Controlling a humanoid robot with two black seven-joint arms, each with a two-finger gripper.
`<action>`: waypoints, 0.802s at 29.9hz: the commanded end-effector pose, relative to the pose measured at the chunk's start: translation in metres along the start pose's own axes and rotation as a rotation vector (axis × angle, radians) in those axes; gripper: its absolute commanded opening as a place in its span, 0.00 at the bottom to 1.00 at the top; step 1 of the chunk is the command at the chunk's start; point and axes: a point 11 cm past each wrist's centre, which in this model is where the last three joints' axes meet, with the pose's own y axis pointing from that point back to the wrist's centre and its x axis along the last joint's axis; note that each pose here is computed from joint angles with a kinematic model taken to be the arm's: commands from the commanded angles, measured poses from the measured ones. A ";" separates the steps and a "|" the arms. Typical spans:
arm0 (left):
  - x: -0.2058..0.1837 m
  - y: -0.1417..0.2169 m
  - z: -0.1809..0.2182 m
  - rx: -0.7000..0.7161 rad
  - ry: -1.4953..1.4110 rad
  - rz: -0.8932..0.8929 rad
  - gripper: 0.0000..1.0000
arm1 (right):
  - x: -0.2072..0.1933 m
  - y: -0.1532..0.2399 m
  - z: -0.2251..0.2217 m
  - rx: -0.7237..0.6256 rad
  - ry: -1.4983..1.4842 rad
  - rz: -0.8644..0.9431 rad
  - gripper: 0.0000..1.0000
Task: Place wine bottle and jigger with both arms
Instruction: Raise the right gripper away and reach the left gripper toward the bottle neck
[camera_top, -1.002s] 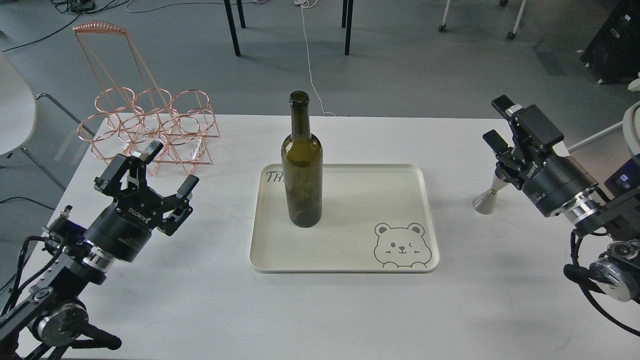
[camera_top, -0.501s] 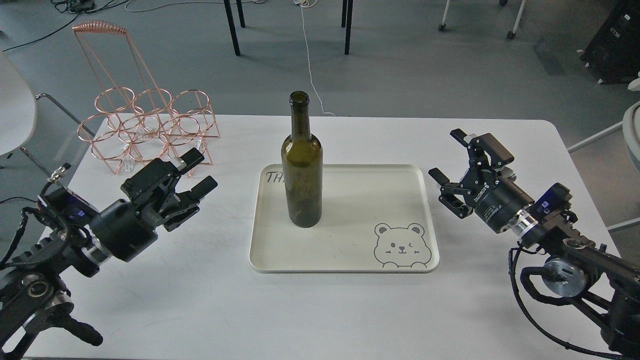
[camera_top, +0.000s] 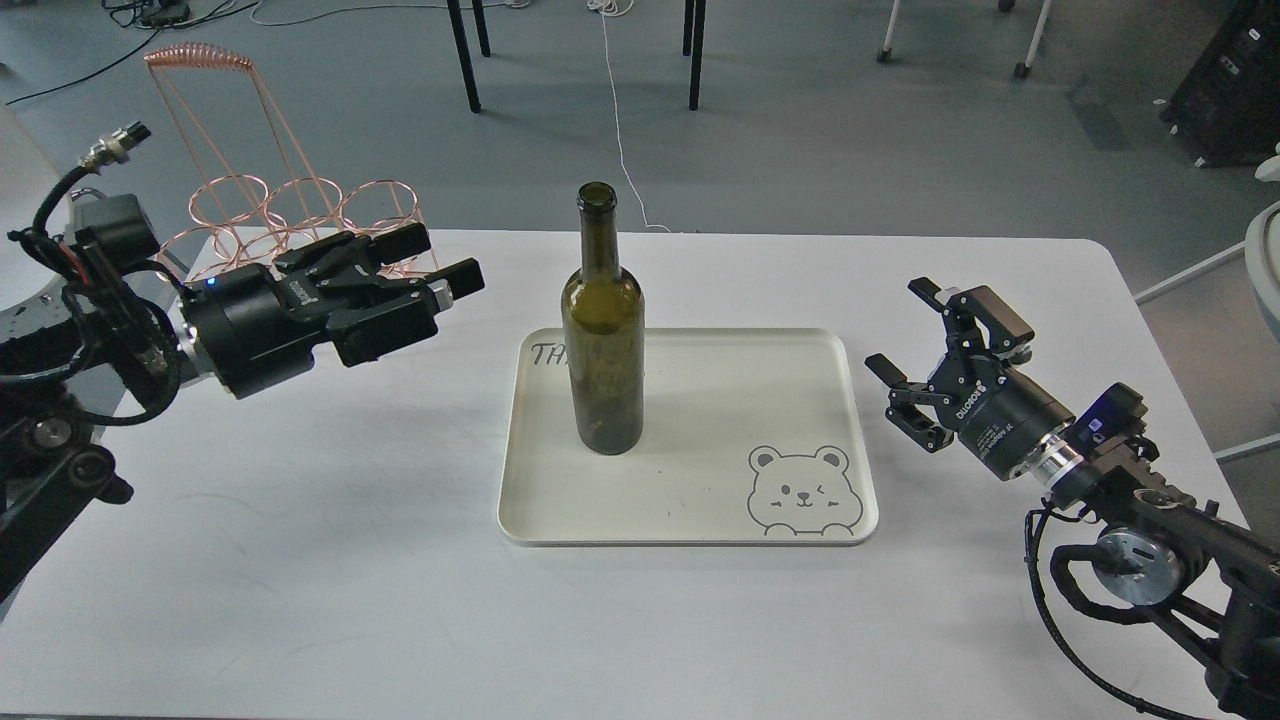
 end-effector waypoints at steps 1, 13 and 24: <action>-0.002 -0.006 0.000 0.015 -0.101 -0.040 0.99 | 0.002 0.002 -0.001 -0.002 0.005 0.003 0.99; -0.005 -0.043 0.006 -0.039 -0.166 -0.102 0.99 | 0.003 0.001 -0.003 0.006 0.006 0.009 0.99; -0.006 -0.058 0.004 -0.047 -0.143 -0.095 0.98 | 0.005 0.002 -0.002 0.003 0.010 0.017 0.99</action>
